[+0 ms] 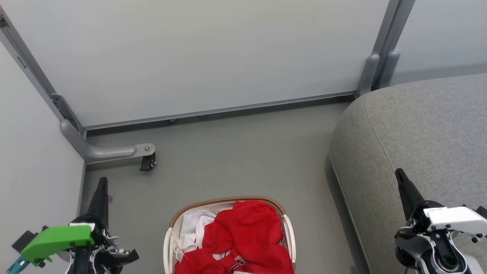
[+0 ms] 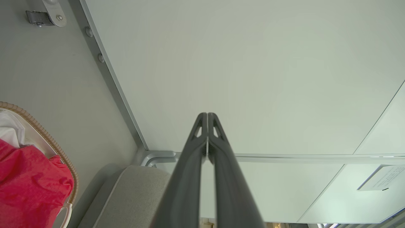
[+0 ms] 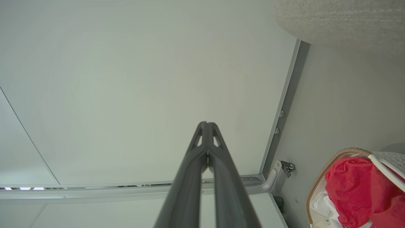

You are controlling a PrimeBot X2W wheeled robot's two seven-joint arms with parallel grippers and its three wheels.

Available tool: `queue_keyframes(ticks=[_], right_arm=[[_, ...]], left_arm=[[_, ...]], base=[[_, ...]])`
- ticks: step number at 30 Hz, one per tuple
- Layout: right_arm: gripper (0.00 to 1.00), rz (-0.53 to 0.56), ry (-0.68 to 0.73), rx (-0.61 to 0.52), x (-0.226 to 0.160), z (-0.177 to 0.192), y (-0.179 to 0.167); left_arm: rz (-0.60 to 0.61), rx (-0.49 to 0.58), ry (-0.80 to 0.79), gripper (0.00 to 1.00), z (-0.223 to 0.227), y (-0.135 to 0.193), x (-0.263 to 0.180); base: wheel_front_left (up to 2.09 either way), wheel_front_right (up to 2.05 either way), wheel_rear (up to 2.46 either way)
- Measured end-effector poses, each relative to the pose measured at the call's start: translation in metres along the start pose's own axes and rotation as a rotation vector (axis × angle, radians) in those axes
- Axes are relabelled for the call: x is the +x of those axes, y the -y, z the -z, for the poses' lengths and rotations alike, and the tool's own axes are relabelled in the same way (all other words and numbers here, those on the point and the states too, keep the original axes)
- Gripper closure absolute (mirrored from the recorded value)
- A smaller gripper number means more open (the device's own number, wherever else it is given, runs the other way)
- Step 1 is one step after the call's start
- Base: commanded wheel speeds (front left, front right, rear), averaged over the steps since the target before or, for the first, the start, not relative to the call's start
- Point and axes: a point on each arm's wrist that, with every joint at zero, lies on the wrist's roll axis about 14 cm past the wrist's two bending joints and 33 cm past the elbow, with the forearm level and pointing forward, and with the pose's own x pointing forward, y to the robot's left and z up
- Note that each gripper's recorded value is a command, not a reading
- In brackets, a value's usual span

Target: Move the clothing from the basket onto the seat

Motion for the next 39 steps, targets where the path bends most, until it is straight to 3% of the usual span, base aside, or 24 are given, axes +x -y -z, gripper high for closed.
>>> queue_keyframes(ticks=[9,10,19,39], right_arm=[[1.00,0.000,0.000,0.000,0.000,0.000,0.000],[0.00,0.004,0.000,0.002,0.000,0.000,0.001],[0.00,0.067,0.004,-0.014,-0.008,0.004,0.022],[0.00,0.059,-0.006,-0.464,0.002,0.002,0.016]], left_arm=[[0.000,0.000,0.000,1.00,0.000,0.000,0.000],[-0.005,-0.001,0.000,0.00,0.000,-0.002,0.000],[-0.097,0.023,0.008,0.00,0.003,-0.031,-0.011],[-0.122,0.509,-0.029,0.00,0.008,-0.035,-0.005]], base=[[0.00,0.00,0.00],[0.00,0.00,0.00],[0.00,0.00,0.00],[0.00,0.00,0.00]])
